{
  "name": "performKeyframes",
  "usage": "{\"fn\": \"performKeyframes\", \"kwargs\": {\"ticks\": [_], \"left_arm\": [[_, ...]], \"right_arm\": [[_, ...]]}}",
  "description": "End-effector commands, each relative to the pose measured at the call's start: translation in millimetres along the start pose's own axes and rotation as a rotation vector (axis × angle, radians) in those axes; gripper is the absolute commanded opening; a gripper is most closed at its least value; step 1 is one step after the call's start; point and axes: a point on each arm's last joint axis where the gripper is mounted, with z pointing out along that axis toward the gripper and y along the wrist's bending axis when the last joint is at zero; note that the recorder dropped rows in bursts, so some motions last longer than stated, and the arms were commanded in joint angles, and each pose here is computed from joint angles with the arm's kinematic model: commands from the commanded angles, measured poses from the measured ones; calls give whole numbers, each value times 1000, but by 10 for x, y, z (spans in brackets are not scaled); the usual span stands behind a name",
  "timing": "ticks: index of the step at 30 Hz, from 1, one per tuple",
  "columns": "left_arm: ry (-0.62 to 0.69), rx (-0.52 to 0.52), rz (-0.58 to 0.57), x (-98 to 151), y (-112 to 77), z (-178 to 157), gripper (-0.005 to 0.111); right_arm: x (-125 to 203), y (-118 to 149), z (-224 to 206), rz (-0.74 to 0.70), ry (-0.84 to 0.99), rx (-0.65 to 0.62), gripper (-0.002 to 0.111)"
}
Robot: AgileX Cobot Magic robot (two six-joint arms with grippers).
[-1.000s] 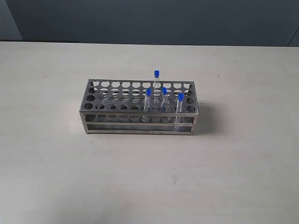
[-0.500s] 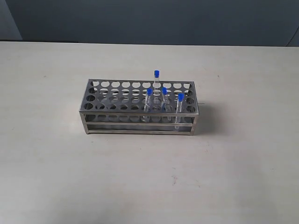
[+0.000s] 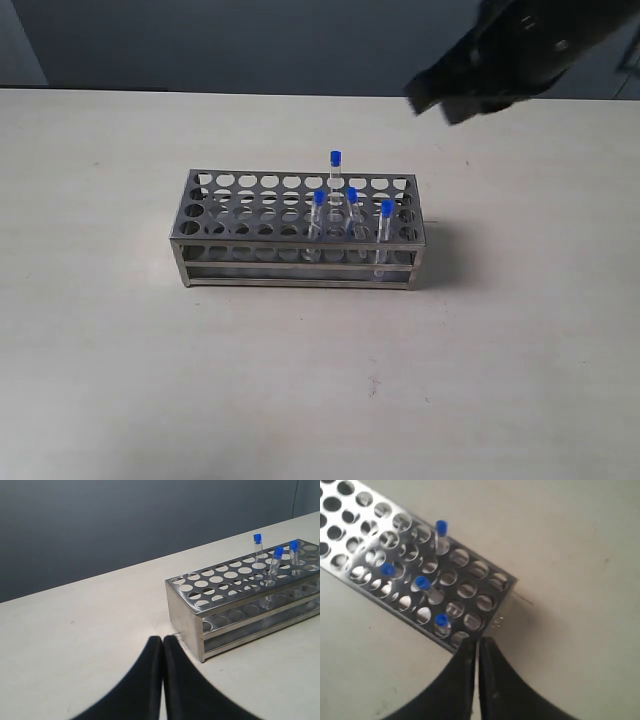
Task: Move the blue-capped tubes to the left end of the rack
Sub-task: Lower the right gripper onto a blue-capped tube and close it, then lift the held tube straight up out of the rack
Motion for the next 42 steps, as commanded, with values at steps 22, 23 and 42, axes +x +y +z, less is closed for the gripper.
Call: {"fn": "performKeyframes", "kwargs": {"ticks": [22,23,42], "left_arm": [[-18,12,-11,-26,-6,-8,1],[-18,12,-11,-26,-6,-8,1],[-18,12,-11,-26,-6,-8,1]], "right_arm": [[-74,286,1077,-40,210,-3,33],[-67,286,1096,-40,217,-3,33],[-20,266,1126,-61,269,17,0]]}}
